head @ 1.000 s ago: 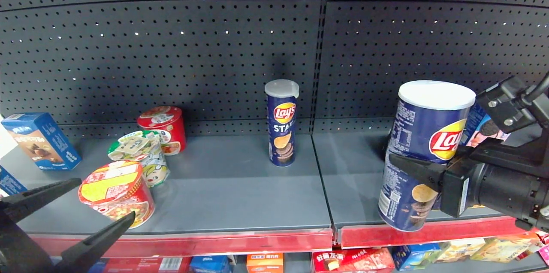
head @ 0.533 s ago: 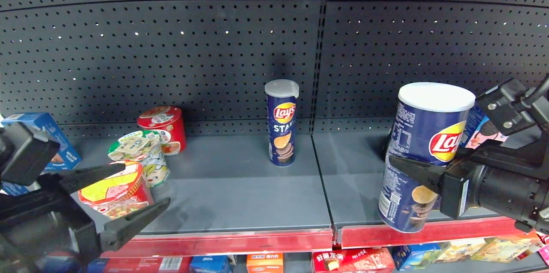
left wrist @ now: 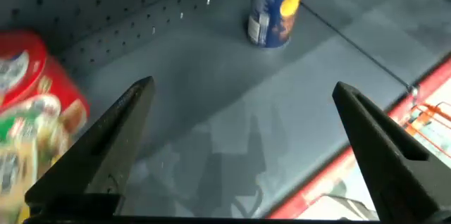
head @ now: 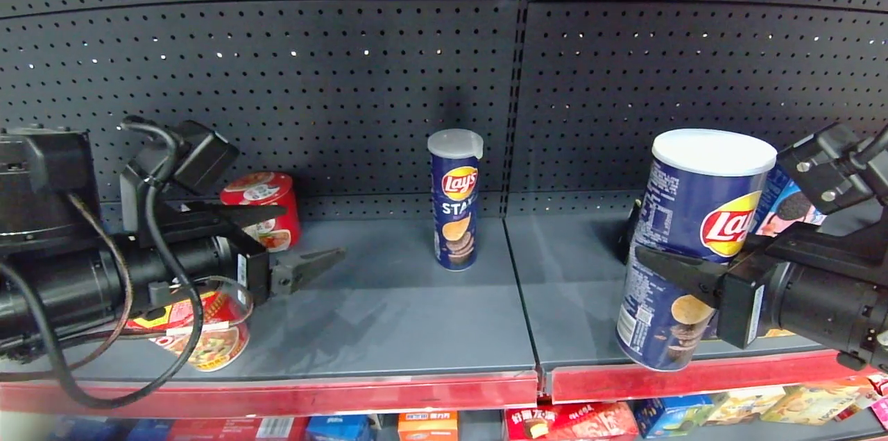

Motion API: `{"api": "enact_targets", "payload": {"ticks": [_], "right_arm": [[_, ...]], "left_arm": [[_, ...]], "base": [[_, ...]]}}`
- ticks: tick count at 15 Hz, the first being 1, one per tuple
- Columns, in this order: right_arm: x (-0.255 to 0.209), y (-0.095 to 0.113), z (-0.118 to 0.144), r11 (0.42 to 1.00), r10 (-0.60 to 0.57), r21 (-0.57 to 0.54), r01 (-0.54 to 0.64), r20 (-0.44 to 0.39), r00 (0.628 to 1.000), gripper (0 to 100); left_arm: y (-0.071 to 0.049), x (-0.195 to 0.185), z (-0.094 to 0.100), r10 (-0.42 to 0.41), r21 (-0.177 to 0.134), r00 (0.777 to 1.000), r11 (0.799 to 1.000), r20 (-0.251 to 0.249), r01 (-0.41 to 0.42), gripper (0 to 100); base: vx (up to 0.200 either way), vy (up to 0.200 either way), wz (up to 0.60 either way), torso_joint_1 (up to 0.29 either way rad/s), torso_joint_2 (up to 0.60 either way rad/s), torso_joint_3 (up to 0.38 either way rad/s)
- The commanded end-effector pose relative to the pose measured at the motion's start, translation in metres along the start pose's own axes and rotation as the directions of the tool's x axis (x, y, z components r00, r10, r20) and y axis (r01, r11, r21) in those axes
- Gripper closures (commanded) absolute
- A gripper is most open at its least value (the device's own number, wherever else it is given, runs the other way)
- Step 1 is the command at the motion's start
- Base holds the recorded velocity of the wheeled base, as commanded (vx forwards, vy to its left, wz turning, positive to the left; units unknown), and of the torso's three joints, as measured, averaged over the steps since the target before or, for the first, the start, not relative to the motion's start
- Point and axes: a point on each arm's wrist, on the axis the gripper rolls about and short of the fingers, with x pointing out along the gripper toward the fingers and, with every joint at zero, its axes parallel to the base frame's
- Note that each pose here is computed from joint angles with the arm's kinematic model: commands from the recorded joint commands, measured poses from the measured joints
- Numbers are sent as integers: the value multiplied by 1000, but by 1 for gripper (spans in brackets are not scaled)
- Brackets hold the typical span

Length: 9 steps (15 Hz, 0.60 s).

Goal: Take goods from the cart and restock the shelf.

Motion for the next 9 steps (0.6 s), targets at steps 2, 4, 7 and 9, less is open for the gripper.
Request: {"api": "enact_targets", "payload": {"ticks": [2, 4, 7, 9], "right_arm": [[1, 0, 0, 1000, 2, 0, -2, -1, 1000, 100], [2, 0, 1, 1000, 2, 0, -2, -1, 1000, 100], [2, 0, 1, 1000, 2, 0, -2, 1, 1000, 100], [3, -1, 2, 1000, -5, 2, 4, 2, 1000, 100]], "left_arm": [[5, 19, -2, -8, -7, 1000, 1000, -23, 8, 0], [6, 25, -3, -14, -9, 999, 1000, -33, 14, 0], [11, 40, -3, -63, -20, 997, 998, -38, 63, 0], [17, 56, -3, -103, -31, 994, 994, -44, 102, 0]], "base": [[0, 0, 0, 0, 0, 0], [0, 0, 0, 0, 0, 0], [0, 0, 0, 0, 0, 0], [0, 0, 0, 0, 0, 0]]}}
